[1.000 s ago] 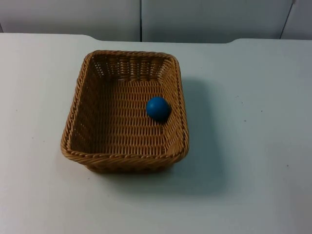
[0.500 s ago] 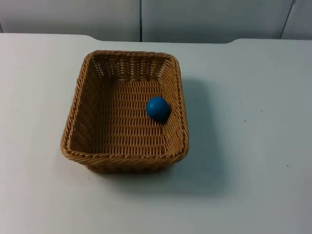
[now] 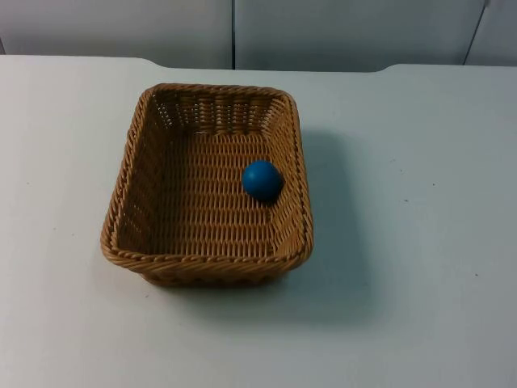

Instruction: Pick up the basket with the left hand and place the ball into the basket with the right hand.

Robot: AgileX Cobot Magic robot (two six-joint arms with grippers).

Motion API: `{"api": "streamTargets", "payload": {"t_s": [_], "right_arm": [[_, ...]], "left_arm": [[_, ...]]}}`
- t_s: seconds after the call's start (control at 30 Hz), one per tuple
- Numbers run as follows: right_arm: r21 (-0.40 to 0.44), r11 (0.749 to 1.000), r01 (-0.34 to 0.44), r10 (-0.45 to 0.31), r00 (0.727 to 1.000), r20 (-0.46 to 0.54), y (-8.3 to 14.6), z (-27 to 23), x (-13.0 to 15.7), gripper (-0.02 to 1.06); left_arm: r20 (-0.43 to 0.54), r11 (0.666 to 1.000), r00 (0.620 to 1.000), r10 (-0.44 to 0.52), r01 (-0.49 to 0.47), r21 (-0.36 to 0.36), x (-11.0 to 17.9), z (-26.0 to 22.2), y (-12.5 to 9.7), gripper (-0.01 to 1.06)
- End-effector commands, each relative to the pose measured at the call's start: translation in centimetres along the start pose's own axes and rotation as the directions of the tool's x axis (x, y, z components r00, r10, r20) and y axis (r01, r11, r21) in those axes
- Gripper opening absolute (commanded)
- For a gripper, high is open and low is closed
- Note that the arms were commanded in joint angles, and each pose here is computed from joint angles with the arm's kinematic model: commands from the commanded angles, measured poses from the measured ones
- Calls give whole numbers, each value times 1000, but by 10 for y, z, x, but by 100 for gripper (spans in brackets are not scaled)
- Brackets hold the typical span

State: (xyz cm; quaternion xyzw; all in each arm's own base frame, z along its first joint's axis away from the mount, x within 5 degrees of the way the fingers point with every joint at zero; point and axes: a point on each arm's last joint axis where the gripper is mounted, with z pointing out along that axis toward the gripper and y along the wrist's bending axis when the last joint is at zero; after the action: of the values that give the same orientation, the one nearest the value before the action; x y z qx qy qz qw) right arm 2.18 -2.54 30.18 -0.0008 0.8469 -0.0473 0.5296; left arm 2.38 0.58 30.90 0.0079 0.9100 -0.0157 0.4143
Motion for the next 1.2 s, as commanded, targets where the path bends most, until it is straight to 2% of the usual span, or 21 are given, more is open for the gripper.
{"api": "streamTargets", "payload": {"t_s": [0.0, 0.07, 0.1, 0.13, 0.2, 0.27, 0.33, 0.4, 0.43, 0.53, 0.6, 0.93, 1.03, 1.1, 1.17], "right_arm": [[-11, 1000, -1, 1, 1000, 25, -3, -10, -3, 104], [4, 1000, -24, 24, 999, -25, -7, -18, 2, 104], [-19, 1000, -1, 1, 999, -36, -6, -21, 7, 104], [-19, 1000, -1, 1, 999, -36, -6, -21, 7, 104], [-54, 998, 12, -10, 1000, 26, -6, -26, 8, 104], [-57, 998, -20, 21, 1000, 16, -6, -27, 10, 104], [-74, 997, -18, 18, 1000, 7, -4, -27, 11, 104], [-128, 991, 27, -20, 998, 58, 1, -28, 7, 104], [-128, 991, 27, -20, 998, 58, 1, -28, 7, 104], [-165, 986, 6, 5, 998, 68, 4, -28, 5, 104], [-162, 987, 10, -1, 999, 54, 4, -28, 7, 104], [-155, 988, 0, 9, 998, 55, 2, -30, 8, 104], [-156, 988, -15, 28, 997, 76, 0, -34, 13, 104], [-157, 987, -30, 37, 998, 45, 2, -29, 18, 104], [-194, 981, 1, 2, 1000, 14, 7, -24, 23, 104]], "left_arm": [[14, 1000, 1000, 12, -12, 19, 4, -4, 0, 105], [35, 999, 999, 16, -17, 40, 6, -7, -1, 105], [63, 994, 996, 62, -68, 88, 9, -11, -5, 105], [63, 994, 996, 62, -68, 88, 9, -11, -5, 105], [153, 983, 980, 123, -142, 115, 9, -17, -7, 105], [224, 979, 967, 123, -156, 134, 10, -22, -9, 105], [252, 974, 959, 132, -172, 145, 10, -24, -10, 105], [297, 958, 937, 183, -238, 161, 11, -27, -13, 105], [297, 958, 937, 183, -238, 161, 11, -27, -13, 105], [279, 947, 947, 161, -228, 225, 19, -17, -18, 105], [275, 946, 948, 162, -229, 230, 22, -14, -19, 105], [316, 951, 933, 171, -240, 194, 35, -17, -14, 105], [264, 955, 952, 155, -213, 207, 42, -8, -14, 105], [258, 953, 953, 156, -214, 215, 44, -6, -15, 105], [258, 953, 953, 156, -214, 215, 44, -6, -15, 105]]}}
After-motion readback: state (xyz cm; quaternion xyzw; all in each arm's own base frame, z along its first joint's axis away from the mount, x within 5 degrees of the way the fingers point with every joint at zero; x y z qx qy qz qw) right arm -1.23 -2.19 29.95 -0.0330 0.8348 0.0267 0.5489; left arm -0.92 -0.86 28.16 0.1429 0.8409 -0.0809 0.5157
